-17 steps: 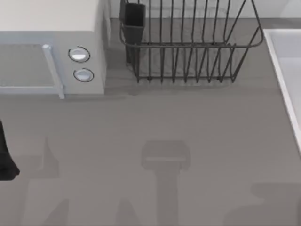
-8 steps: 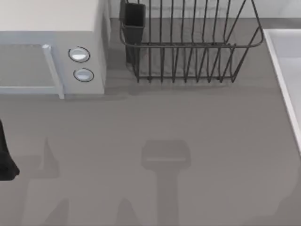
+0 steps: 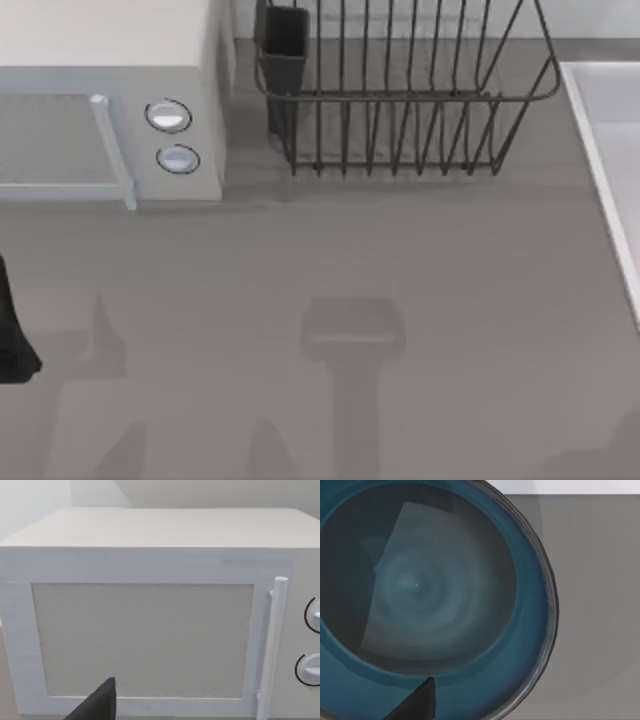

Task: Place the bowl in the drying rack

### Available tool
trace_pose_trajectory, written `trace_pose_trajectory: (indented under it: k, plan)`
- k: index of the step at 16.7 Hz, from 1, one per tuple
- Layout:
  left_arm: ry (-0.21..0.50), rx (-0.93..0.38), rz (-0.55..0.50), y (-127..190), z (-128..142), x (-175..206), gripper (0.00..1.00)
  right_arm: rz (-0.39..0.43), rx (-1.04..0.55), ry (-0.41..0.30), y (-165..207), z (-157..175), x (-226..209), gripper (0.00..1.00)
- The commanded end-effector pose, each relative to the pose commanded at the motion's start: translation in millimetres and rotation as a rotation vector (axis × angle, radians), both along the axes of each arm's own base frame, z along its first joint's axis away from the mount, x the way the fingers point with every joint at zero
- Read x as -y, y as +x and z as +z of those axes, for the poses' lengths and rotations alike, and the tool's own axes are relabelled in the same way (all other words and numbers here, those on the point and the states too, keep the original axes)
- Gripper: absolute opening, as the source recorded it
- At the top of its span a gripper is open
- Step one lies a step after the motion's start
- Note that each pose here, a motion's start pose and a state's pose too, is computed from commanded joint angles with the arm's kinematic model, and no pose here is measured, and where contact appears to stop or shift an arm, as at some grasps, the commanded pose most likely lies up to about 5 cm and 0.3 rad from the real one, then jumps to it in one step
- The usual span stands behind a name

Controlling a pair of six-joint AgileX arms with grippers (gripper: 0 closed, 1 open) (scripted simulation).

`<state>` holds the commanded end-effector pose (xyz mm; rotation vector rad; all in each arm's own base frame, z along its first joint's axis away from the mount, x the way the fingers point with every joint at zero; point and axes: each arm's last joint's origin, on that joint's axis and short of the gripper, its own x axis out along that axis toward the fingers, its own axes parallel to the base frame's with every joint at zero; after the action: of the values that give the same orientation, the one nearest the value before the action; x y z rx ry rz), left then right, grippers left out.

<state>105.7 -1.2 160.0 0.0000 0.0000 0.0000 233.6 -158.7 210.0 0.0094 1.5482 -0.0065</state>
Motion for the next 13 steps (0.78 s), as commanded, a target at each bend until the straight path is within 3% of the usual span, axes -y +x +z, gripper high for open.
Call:
trace_pose_trajectory:
  k: [7, 12, 13]
  plan:
    - [0.0, 0.0, 0.0, 0.0, 0.0, 0.0, 1.0, 0.0, 0.007, -0.005, 1.5, -74.5, 0.7, 1.0]
    - [0.0, 0.0, 0.0, 0.0, 0.0, 0.0, 1.0, 0.0, 0.004, -0.003, 0.5, -80.0, 0.1, 1.0]
    - [0.0, 0.0, 0.0, 0.0, 0.0, 0.0, 1.0, 0.0, 0.004, -0.003, 0.5, -80.0, 0.1, 0.92]
